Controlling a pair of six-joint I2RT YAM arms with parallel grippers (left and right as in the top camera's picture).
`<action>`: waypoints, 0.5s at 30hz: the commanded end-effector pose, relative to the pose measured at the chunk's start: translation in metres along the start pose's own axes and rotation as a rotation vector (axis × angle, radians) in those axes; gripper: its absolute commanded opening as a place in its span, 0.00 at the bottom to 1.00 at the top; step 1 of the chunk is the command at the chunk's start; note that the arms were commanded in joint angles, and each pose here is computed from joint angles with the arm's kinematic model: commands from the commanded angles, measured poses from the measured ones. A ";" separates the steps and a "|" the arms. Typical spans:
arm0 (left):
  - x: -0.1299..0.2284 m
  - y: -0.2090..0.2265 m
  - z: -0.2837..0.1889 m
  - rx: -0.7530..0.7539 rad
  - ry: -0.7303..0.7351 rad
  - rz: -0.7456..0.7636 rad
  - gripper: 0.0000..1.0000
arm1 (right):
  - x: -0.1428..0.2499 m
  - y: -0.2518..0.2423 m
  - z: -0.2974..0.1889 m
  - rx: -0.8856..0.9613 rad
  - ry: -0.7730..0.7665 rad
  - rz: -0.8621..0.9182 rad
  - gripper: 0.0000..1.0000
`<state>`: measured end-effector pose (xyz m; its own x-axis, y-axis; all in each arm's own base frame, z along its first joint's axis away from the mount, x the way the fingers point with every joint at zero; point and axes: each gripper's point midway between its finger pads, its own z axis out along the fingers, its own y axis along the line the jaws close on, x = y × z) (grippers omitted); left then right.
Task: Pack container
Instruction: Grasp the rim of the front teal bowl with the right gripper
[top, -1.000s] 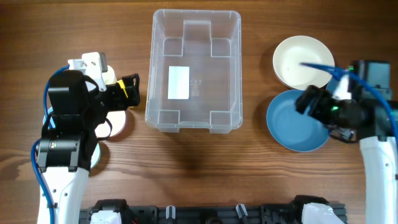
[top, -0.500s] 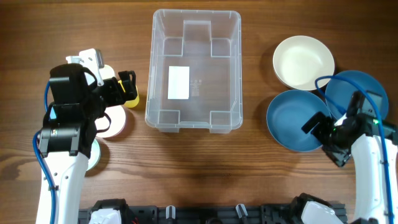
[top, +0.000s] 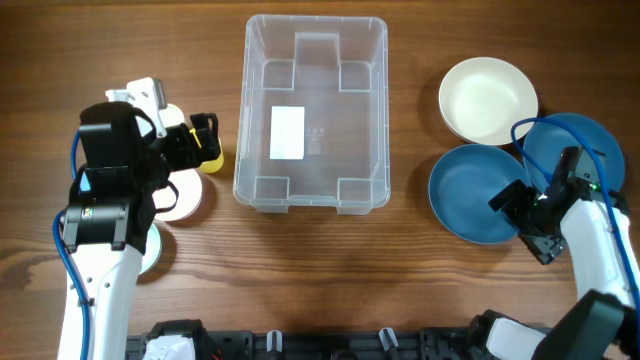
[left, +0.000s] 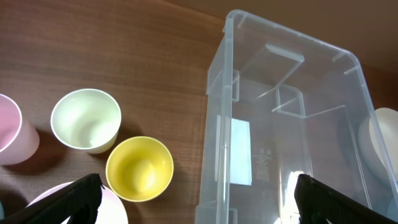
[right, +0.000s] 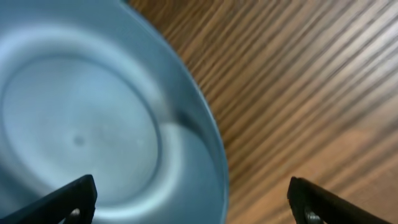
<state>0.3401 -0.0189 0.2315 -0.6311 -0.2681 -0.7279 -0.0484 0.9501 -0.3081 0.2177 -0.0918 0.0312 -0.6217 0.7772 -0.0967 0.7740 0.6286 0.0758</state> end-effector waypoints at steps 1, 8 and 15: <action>-0.009 -0.001 -0.003 0.003 -0.022 -0.009 1.00 | -0.002 -0.005 0.015 0.024 -0.004 0.023 1.00; -0.010 -0.001 -0.003 0.004 -0.026 -0.009 1.00 | -0.014 0.012 0.018 -0.053 -0.039 0.006 0.92; -0.011 -0.002 -0.003 0.005 -0.030 -0.008 1.00 | -0.018 0.013 0.018 -0.060 -0.053 0.005 0.45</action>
<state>0.3411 -0.0190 0.2328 -0.6261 -0.2683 -0.7321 -0.0462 0.9501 -0.3086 0.2414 -0.0984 0.0183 -0.6126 0.7747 -0.1568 0.7646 0.6311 0.1306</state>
